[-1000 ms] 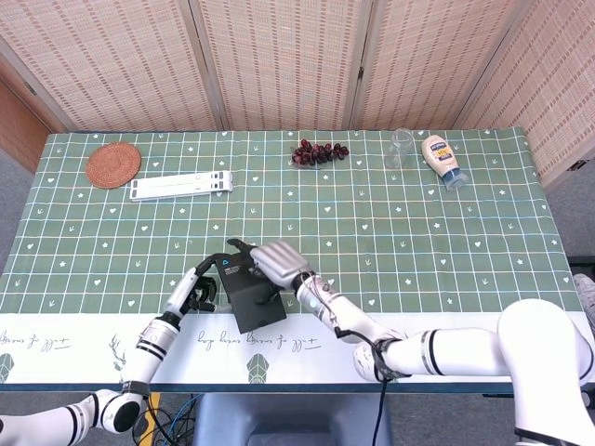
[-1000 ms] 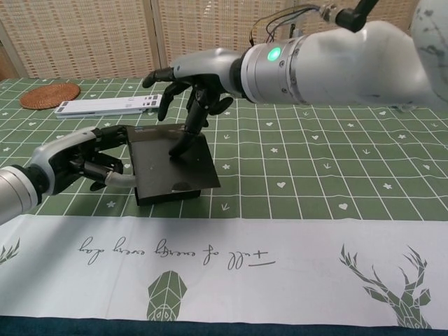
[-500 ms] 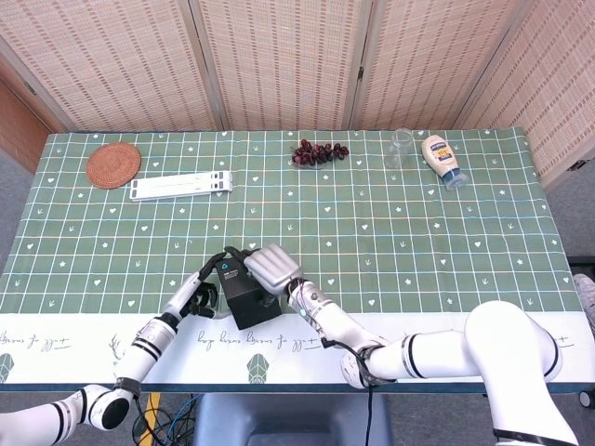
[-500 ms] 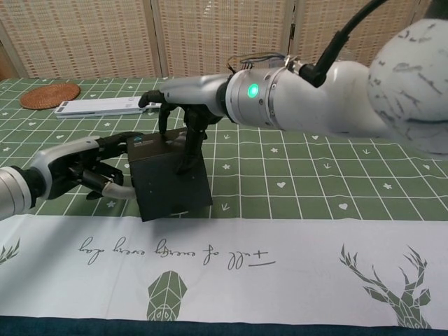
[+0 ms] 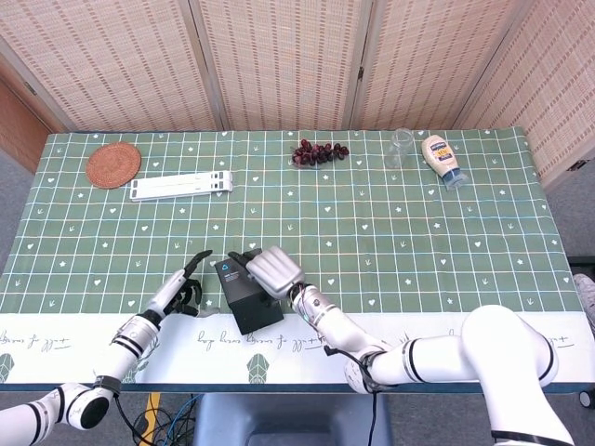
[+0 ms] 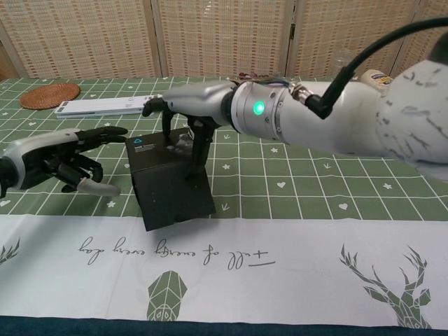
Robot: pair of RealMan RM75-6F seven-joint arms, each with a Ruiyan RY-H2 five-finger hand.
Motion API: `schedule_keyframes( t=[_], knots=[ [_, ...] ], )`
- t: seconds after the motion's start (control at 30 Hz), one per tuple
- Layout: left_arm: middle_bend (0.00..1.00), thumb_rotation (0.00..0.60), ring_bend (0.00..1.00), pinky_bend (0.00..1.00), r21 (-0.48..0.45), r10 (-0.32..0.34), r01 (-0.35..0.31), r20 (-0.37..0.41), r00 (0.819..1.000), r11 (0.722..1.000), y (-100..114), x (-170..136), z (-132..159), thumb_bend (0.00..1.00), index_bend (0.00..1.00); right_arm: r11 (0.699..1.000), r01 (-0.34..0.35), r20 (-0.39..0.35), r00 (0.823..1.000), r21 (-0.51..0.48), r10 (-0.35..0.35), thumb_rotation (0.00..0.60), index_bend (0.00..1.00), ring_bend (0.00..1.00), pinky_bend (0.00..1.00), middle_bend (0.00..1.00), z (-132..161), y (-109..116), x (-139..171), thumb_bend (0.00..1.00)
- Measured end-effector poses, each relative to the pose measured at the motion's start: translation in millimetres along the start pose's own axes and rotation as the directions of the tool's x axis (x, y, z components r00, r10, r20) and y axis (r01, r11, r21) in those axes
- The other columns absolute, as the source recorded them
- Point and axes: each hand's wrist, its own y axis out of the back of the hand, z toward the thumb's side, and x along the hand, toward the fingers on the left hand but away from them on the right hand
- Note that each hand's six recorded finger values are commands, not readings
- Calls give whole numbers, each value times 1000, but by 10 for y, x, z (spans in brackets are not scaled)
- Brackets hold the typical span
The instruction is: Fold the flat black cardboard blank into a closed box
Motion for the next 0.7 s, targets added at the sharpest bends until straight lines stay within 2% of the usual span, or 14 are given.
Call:
schedule_keyframes(
  t=[0.43, 0.7],
  knots=[
    [0, 600, 630, 843, 81, 112, -113, 15, 994, 990, 428, -187, -52, 157, 0, 991, 91, -48, 995, 94, -87, 600, 201, 748, 1000, 313, 25, -150, -36, 144],
    [0, 600, 629, 843, 78, 175, -178, 33, 984, 981, 617, -308, -42, 157, 0, 980, 124, -77, 991, 156, -113, 600, 261, 753, 1000, 344, 22, -266, -35, 228]
  ],
)
